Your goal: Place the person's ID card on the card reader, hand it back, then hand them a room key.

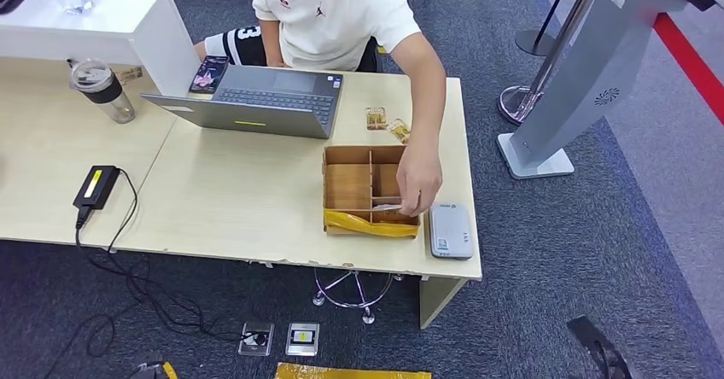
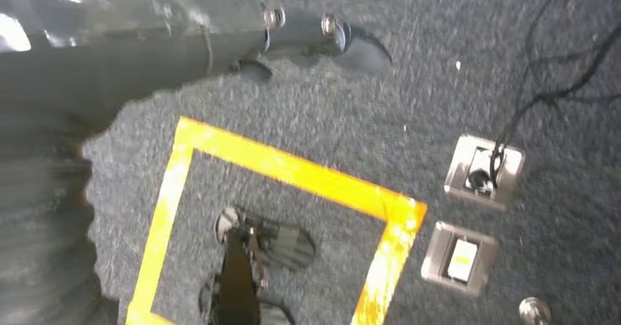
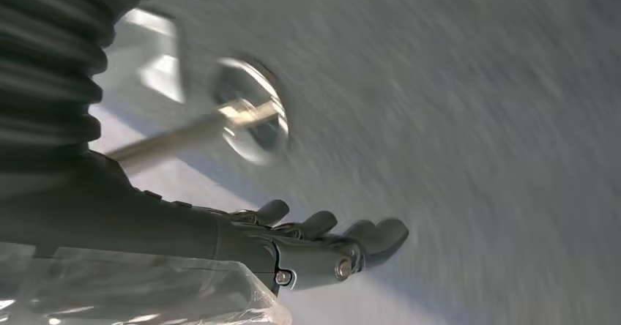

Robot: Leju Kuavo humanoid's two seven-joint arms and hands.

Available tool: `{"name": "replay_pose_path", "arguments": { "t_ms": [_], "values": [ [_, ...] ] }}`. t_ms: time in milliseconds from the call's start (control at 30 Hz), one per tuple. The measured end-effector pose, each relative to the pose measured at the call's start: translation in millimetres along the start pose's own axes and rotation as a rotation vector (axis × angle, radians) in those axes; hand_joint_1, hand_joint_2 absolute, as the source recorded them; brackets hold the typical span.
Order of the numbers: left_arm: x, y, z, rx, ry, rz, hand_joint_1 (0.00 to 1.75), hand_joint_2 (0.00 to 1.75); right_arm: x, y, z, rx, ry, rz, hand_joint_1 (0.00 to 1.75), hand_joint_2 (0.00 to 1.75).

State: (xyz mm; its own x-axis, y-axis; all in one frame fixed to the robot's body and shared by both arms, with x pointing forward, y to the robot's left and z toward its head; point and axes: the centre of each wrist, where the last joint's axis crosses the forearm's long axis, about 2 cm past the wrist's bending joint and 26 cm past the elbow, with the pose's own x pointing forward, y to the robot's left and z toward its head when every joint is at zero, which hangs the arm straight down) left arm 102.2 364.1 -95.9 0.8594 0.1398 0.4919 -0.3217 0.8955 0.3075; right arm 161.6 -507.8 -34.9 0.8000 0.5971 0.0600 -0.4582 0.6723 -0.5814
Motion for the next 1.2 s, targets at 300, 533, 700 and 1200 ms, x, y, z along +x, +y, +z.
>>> {"name": "replay_pose_path", "arguments": {
  "t_ms": [300,533,700,1200],
  "values": [
    [7,6,-4,0.038,0.026,0.027,0.0,1.75,8,42,4,0.249,-0.023,0.223,0.0,1.75],
    [10,5,-4,0.047,0.026,0.032,0.0,1.75,37,52,6,0.189,-0.07,0.278,0.0,1.75],
    [12,5,-4,0.052,0.023,0.031,0.0,1.75,49,55,7,0.146,-0.074,0.298,0.0,1.75],
    [12,5,-4,0.053,0.02,0.024,0.0,1.75,69,57,9,0.157,-0.11,0.323,0.0,1.75]
  ]
}}
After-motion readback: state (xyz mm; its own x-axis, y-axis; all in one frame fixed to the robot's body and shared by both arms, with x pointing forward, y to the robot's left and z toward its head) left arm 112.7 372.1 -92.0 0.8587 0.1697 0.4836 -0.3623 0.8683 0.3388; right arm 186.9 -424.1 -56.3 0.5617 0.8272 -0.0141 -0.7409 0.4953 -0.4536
